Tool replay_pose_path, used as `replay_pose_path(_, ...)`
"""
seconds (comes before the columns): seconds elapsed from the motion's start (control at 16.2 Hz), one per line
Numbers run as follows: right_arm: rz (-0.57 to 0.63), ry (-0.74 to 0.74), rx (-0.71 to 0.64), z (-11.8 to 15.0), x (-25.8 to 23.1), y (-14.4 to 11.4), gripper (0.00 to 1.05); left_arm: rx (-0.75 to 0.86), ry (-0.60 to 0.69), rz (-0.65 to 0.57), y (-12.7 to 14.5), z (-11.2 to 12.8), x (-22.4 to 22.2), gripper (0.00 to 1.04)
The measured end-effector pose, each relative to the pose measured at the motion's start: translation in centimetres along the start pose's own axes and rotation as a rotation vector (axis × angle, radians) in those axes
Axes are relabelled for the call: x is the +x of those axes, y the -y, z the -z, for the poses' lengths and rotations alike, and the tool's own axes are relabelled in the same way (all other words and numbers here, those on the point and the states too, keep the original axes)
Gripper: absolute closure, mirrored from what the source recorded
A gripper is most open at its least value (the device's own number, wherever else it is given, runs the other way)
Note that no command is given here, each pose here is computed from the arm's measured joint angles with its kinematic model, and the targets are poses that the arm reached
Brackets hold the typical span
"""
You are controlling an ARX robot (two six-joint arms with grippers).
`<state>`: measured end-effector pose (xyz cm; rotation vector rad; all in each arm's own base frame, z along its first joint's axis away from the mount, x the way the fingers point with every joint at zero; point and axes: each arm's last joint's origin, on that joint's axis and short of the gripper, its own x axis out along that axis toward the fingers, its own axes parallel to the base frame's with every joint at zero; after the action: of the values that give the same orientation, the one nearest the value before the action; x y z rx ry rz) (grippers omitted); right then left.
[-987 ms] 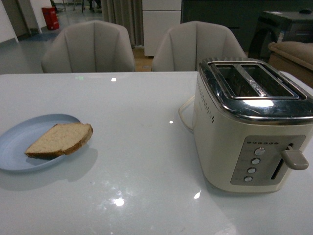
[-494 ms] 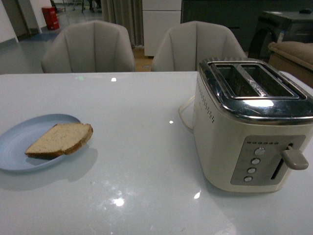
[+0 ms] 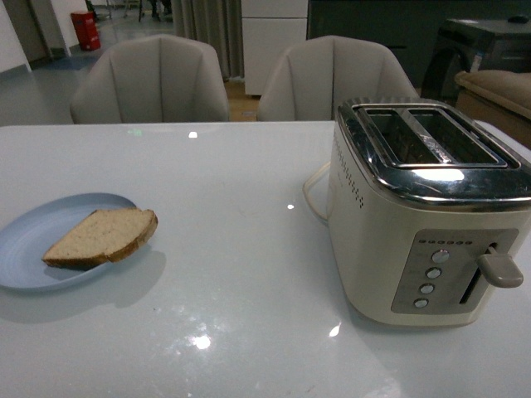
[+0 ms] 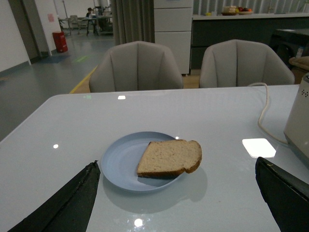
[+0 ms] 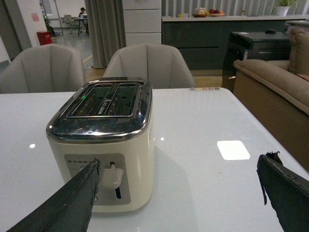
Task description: Left arm holds plate, right arm toasts bread
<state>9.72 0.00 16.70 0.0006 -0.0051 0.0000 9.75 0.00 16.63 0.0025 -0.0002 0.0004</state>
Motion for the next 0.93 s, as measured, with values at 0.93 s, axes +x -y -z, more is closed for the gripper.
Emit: replay_pose_path(0.93,0.0,0.0,0.0,0.0,0.0,0.0,0.06,-0.091,-0.359,-0.074,0.47,-0.72,0.96,0.07)
